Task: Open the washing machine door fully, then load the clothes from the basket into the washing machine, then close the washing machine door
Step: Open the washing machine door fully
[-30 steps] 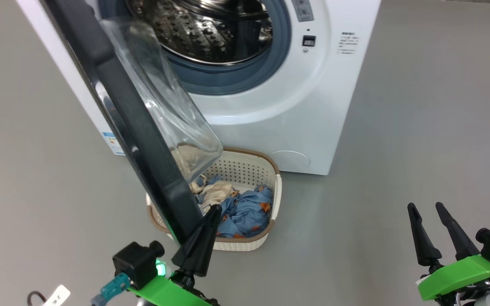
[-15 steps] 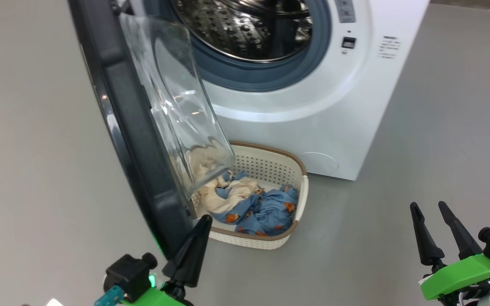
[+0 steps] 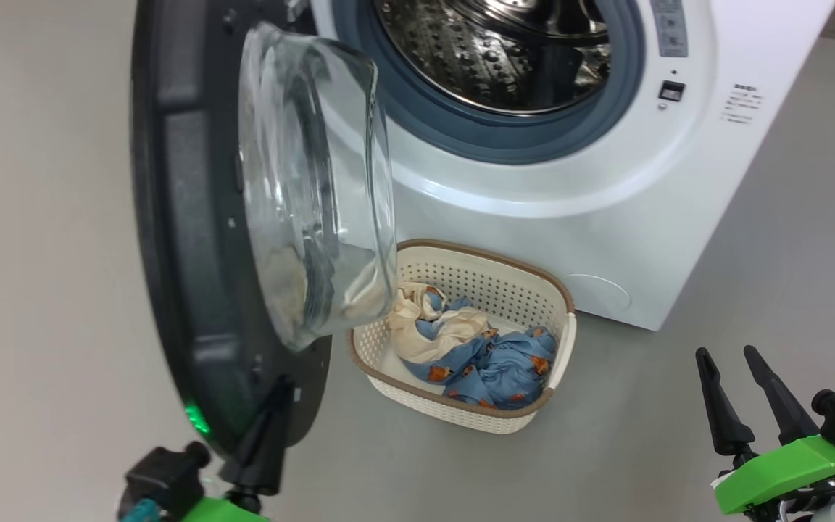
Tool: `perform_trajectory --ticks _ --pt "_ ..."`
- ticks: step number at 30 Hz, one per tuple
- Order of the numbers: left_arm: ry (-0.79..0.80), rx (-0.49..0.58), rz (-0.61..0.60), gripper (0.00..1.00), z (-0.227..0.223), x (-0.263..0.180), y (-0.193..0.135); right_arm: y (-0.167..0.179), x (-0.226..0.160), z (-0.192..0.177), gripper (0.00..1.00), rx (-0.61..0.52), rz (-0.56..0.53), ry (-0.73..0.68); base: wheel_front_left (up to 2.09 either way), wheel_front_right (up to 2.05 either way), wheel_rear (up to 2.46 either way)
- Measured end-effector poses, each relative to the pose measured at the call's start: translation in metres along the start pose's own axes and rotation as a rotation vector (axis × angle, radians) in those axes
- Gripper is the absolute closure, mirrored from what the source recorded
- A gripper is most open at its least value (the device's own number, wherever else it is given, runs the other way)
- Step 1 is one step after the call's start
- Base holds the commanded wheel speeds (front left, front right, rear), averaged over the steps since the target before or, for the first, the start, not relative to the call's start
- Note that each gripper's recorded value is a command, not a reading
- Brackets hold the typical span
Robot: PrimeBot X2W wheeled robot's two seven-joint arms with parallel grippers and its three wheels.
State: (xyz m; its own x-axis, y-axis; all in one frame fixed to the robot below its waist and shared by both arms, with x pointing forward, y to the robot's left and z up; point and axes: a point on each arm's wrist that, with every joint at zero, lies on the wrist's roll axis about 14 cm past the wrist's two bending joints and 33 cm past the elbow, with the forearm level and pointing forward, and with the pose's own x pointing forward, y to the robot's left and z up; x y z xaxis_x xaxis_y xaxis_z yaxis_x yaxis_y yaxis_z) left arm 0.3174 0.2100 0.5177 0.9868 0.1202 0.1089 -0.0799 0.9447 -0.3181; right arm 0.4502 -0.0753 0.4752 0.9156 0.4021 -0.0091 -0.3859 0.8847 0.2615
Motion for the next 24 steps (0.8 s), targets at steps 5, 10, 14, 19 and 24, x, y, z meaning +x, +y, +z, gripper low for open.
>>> perform_trajectory --ticks 5,10,14,19,24 --pt "-0.020 0.032 0.078 1.00 0.010 -0.007 0.027 0.009 0.004 0.000 0.00 -0.001 0.024 0.000 0.00 0.00 0.00" --pt "-0.020 0.051 0.128 1.00 0.013 -0.010 0.048 0.011 0.004 -0.001 0.00 0.000 0.030 0.003 0.00 0.00 0.00" --pt "-0.027 0.069 0.168 1.00 0.017 -0.007 0.061 0.009 0.004 -0.004 0.00 0.002 0.026 0.010 0.00 0.00 0.00" --pt "-0.041 0.084 0.217 1.00 0.024 -0.003 0.078 0.006 0.004 -0.008 0.00 -0.016 0.025 0.021 0.00 0.00 0.00" --pt "-0.043 0.100 0.275 1.00 0.027 -0.003 0.098 0.002 0.005 -0.013 0.00 -0.024 0.023 0.035 0.00 0.00 0.00"
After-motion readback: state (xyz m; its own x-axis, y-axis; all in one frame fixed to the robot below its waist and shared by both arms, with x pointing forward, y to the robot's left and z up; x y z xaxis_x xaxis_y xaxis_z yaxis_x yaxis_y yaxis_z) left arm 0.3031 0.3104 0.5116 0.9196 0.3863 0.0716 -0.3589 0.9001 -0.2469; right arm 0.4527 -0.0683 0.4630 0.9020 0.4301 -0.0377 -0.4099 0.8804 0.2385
